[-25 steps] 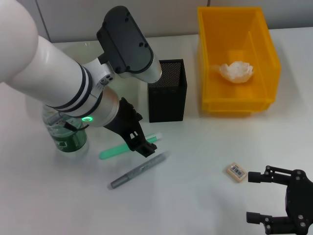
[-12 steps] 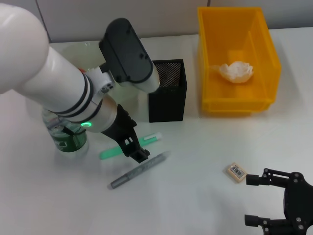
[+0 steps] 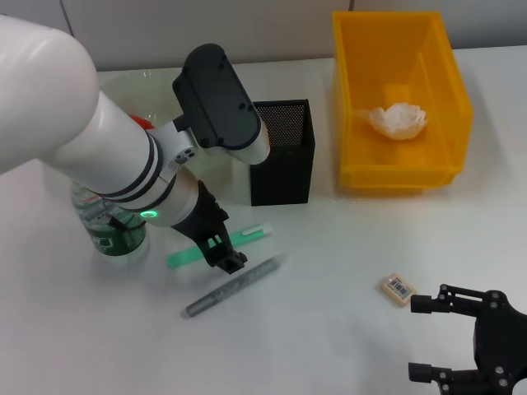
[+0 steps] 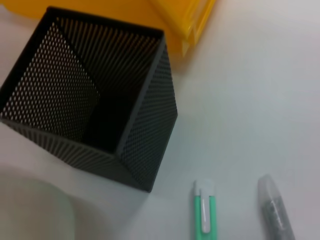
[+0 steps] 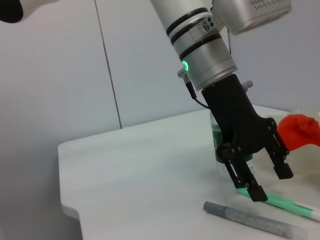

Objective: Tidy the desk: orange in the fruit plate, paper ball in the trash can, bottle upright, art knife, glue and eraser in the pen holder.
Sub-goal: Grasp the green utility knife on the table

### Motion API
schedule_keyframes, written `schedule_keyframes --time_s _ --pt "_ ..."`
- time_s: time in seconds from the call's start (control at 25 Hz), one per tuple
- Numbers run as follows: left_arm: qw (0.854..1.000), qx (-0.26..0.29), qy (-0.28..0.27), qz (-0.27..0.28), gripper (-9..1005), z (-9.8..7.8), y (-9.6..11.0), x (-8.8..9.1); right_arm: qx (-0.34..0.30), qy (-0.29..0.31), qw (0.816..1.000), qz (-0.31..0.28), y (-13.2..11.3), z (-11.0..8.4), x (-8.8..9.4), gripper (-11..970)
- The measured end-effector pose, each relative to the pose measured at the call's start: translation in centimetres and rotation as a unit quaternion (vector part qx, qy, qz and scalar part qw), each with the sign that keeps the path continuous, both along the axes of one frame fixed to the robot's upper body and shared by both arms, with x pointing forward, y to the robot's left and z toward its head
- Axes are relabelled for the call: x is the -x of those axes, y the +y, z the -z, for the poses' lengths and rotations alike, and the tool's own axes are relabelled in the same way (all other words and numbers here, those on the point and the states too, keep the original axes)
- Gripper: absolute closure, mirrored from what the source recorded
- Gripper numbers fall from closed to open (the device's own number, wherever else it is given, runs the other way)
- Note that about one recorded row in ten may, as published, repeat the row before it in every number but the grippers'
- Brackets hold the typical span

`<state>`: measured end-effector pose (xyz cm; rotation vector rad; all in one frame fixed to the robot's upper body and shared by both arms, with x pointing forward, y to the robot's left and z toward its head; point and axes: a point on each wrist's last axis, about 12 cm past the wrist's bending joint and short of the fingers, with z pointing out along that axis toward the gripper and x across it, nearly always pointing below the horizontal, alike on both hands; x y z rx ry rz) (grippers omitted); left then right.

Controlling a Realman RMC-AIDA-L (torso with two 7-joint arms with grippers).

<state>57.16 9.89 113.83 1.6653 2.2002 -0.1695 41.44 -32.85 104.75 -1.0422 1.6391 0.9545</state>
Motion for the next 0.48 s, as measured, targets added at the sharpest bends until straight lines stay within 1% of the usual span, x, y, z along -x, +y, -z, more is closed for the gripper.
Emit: schedule_keyframes --time_s 0.04,0.16,0.28,0.48 --pt "1.000 -0.004 0.002 -0.004 276 0.32 0.15 -0.21 0.000 0.000 1.000 0.000 0.00 0.01 0.00 143" --pt "1.000 -0.008 0.002 -0.006 307 0.48 0.28 -0.29 -0.001 0.001 1.000 -0.001 0.07 0.02 -0.05 142" --pt "1.000 -0.019 0.004 -0.014 305 1.01 0.74 -0.62 0.000 0.002 1.000 -0.004 0.13 0.04 -0.11 142" --pt "1.000 -0.021 0.006 -0.015 306 1.19 0.86 -0.68 -0.001 0.003 1.000 -0.006 0.23 0.06 -0.21 143"
